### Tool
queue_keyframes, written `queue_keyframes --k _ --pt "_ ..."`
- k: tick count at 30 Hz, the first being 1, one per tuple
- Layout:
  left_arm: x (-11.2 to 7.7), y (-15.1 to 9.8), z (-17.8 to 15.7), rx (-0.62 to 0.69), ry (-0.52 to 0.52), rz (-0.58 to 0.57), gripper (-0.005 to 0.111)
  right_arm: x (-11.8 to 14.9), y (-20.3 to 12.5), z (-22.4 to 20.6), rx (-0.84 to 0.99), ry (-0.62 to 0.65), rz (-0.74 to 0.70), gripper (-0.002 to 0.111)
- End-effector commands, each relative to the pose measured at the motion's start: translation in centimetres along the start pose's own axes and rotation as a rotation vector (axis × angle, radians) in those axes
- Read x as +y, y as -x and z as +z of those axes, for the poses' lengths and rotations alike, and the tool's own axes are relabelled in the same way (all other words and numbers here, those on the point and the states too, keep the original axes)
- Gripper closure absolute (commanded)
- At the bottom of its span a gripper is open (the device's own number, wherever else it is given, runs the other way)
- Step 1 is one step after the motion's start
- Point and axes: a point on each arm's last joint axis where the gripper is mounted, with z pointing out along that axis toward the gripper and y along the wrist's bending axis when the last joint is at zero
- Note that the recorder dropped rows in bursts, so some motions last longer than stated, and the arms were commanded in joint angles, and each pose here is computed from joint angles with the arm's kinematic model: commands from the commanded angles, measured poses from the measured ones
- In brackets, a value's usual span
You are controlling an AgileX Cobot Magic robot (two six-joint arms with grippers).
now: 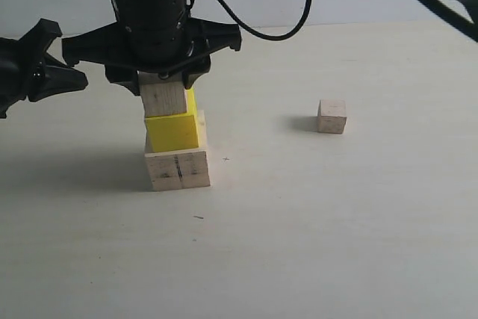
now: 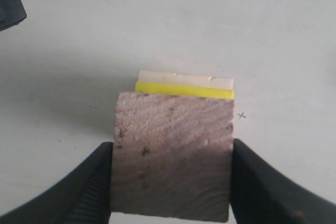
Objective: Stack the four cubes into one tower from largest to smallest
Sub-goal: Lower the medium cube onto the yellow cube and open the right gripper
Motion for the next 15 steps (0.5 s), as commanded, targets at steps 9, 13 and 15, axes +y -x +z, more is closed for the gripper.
queue_keyframes --k 9,13,15 --pt "-0.3 0.0 -0.1 -0.01 -0.014 -0.006 0.107 -0.5 -0.8 2.3 0.024 -0.032 -0.033 0.108" --pt "-0.3 0.0 -0.1 -0.011 -0.013 -0.006 0.107 -0.5 -0.8 2.3 0.023 -0.032 -0.05 0.108" --pt "-0.3 0.0 -0.1 -0.011 -0.013 -0.006 0.107 -0.5 -0.8 2.3 0.023 -0.032 -0.05 0.105"
